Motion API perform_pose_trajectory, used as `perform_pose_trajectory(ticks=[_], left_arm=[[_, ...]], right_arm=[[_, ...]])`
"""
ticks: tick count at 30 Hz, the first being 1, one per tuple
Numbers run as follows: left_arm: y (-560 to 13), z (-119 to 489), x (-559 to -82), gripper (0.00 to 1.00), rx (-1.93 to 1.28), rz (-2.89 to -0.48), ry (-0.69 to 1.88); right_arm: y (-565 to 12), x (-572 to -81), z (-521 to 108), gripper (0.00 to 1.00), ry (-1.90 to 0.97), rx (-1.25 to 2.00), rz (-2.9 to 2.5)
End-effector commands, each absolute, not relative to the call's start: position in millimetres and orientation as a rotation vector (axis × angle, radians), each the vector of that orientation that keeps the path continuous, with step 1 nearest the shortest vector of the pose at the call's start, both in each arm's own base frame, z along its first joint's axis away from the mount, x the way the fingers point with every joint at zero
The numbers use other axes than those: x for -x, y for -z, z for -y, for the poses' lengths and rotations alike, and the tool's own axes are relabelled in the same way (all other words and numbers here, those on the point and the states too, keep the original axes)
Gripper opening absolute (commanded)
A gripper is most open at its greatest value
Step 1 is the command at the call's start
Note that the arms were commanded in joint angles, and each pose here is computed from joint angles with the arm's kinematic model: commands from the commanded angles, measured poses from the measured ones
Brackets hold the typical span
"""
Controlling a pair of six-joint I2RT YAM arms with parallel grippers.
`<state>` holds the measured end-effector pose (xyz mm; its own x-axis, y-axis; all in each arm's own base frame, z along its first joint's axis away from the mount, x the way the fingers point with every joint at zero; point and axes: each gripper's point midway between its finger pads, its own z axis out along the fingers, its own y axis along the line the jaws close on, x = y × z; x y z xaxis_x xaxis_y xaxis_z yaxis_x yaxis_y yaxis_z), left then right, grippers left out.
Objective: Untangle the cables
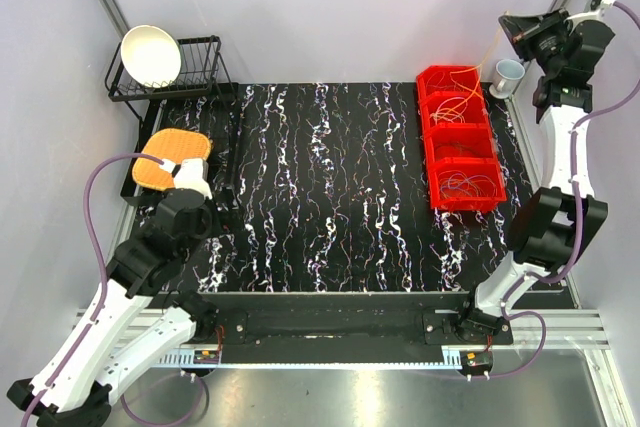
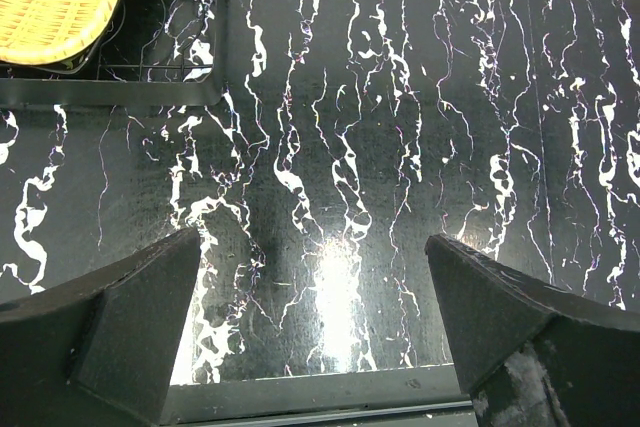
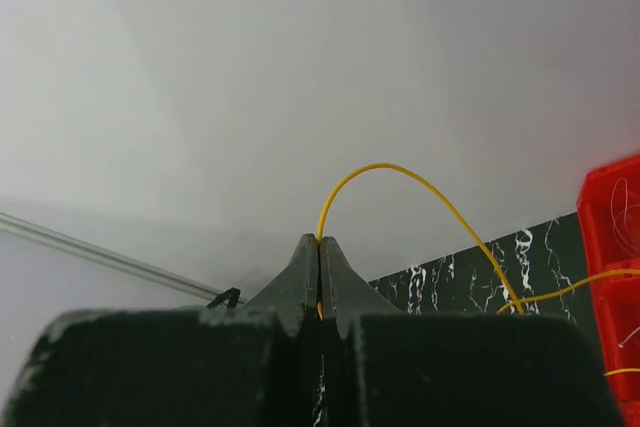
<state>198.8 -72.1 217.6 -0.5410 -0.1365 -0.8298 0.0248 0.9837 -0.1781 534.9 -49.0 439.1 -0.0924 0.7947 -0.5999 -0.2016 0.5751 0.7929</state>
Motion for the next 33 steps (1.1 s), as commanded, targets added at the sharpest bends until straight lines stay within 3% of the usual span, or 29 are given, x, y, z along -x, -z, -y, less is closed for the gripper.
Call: perform_pose_trajectory(ticks=[1, 20, 33], left_arm=[[-226, 78, -205, 0.99, 0.071, -2.091, 0.246], [-224, 78, -206, 0.99, 0.07, -2.099, 0.24], [-223, 79, -206, 0.99, 0.067, -2.108, 0.238]], right_arm=[[-440, -535, 45, 0.0, -0.948, -0.511, -1.42], [-382, -559, 46, 0.0, -1.041, -0.7, -1.569], [-422, -523, 26, 0.0, -1.041, -0.536, -1.556]])
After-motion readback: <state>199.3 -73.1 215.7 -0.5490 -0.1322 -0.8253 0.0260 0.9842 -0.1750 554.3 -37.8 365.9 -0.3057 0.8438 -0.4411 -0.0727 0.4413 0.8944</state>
